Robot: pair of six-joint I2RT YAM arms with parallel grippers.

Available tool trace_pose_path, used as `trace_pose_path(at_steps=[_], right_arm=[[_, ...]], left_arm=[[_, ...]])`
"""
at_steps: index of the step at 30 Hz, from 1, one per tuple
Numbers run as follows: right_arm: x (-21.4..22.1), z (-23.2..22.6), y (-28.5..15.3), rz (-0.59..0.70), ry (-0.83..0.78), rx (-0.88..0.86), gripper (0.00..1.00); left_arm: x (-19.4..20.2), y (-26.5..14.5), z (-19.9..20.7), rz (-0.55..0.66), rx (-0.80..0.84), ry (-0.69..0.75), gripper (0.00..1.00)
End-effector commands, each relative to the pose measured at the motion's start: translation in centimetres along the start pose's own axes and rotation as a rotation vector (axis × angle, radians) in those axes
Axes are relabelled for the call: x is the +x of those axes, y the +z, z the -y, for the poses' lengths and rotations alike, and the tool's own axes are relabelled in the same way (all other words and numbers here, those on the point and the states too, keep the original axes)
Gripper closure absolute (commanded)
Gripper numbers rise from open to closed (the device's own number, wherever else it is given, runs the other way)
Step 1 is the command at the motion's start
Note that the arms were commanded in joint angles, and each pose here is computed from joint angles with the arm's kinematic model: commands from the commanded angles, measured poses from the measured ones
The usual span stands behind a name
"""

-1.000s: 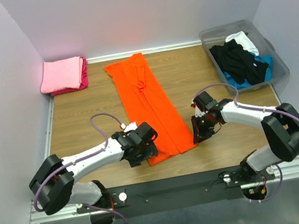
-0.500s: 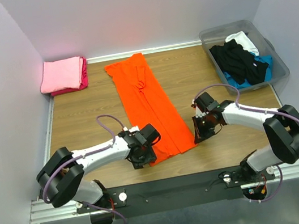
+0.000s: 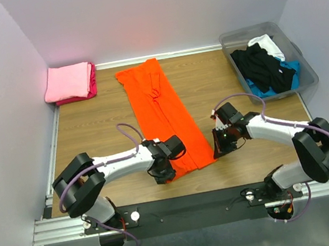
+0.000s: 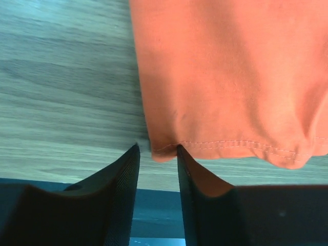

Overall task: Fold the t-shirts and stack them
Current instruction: Fold the tshirt

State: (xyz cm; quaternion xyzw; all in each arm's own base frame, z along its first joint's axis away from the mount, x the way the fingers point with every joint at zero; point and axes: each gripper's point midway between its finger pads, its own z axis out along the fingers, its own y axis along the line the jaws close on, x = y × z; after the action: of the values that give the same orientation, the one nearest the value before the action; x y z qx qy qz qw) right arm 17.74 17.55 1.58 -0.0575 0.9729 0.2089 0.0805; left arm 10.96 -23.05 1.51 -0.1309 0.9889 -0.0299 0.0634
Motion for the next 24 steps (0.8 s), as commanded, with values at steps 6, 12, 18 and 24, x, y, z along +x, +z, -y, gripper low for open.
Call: trace_pose_path(at_steps=[6, 12, 18, 24], right_arm=[[-0.2, -0.7, -0.4, 0.027, -0.025, -0.05, 0.99], [-0.7, -2.2, -1.2, 0.036, -0.01, -0.104, 0.99], [-5.9, -4.3, -3.0, 0.154, -0.013, -0.099, 0.99], [-11.7, -5.7, -2.8, 0.214, -0.014, -0.062, 0.99]], left_arm=[[1.7, 1.4, -2.1, -0.026, -0.11, -0.017, 0.98], [1.3, 0.0, -1.8, 0.004, -0.055, -0.029, 1.0], [-3.1, -2.4, 0.4, 0.089, 0.067, -0.045, 1.0], [-11.1, -4.6, 0.1, 0.25, 0.138, -0.075, 1.0]])
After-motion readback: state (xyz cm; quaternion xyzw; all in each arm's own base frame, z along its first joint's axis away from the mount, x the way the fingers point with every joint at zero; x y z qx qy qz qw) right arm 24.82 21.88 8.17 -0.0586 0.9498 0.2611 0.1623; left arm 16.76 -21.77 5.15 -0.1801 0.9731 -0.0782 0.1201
